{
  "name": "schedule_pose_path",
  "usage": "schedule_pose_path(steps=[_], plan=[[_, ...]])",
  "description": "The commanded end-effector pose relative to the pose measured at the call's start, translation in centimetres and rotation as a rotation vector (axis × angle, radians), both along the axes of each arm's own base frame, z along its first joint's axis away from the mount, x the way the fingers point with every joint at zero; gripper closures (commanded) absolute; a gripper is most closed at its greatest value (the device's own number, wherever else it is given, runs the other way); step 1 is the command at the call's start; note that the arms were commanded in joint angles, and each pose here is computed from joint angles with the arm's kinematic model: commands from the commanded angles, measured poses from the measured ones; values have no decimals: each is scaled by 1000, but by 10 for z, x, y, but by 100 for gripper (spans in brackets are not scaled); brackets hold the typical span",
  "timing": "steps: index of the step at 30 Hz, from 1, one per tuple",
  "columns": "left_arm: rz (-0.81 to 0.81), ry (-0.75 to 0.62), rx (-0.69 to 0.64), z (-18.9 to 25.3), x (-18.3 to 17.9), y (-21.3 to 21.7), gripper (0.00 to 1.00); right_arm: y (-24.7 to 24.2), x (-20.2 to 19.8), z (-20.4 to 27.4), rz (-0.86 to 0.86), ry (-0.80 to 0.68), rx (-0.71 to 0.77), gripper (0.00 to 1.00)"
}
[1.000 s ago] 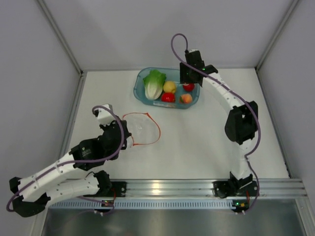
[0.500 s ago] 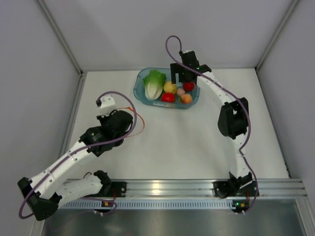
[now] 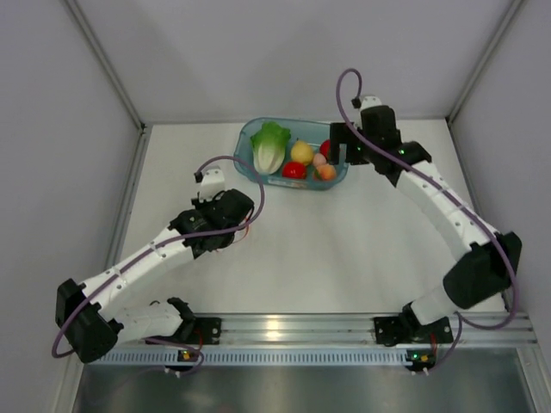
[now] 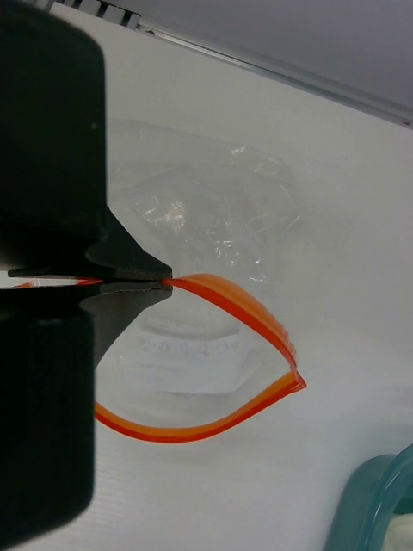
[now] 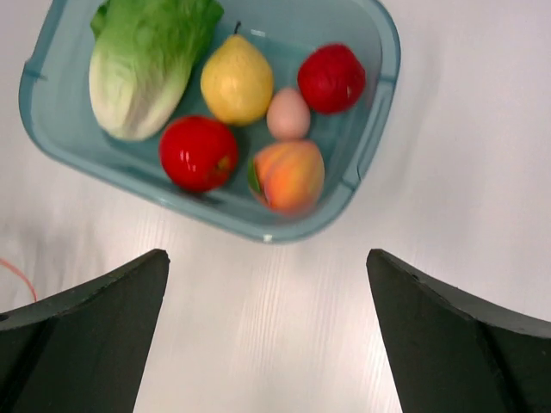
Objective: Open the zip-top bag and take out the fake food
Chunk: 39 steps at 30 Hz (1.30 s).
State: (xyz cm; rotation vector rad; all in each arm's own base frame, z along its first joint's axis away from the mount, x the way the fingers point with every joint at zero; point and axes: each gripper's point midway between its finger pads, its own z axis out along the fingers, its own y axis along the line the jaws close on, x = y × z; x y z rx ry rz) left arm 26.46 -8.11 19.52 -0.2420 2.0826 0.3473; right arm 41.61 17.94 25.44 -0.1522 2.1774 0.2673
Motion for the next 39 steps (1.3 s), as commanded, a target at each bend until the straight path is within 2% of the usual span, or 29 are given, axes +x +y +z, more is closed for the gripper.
schedule_pose_path(steps=[1,4,5,7,8,11,14,15,19,28,33,37,39], plan=[[-19,18,-40,-6,1,-15,98,-15,-37,-5,-8,-14,55,0],[-55,26,-49,-8,1,-30,88,-28,-63,-12,-31,-17,70,1],[-70,32,-55,-8,1,-36,75,-30,-68,-12,-34,-21,80,1],[-104,44,-60,-10,0,-47,58,-37,-83,-16,-40,-25,86,0],[-127,56,-75,-11,-2,-53,37,-38,-88,-18,-39,-24,90,0],[-202,67,-129,-11,-3,-69,13,-48,-104,-21,-49,-34,84,1],[-279,41,-210,0,-6,-82,2,-63,-118,-21,-83,-49,62,1],[-310,-3,-265,14,-6,-87,2,-67,-124,-17,-89,-66,63,1],[-368,-74,-323,43,-15,-83,2,-77,-146,-13,-90,-91,68,1],[-437,-273,-358,100,-49,-34,2,-94,-194,16,-47,-226,124,1],[-456,-311,-257,118,-63,-3,2,-121,-206,26,-113,-319,62,1],[-452,-302,-174,115,-63,7,2,-123,-208,25,-118,-330,61,1],[-382,-315,-159,108,-61,19,2,-122,-206,21,-121,-330,67,1]])
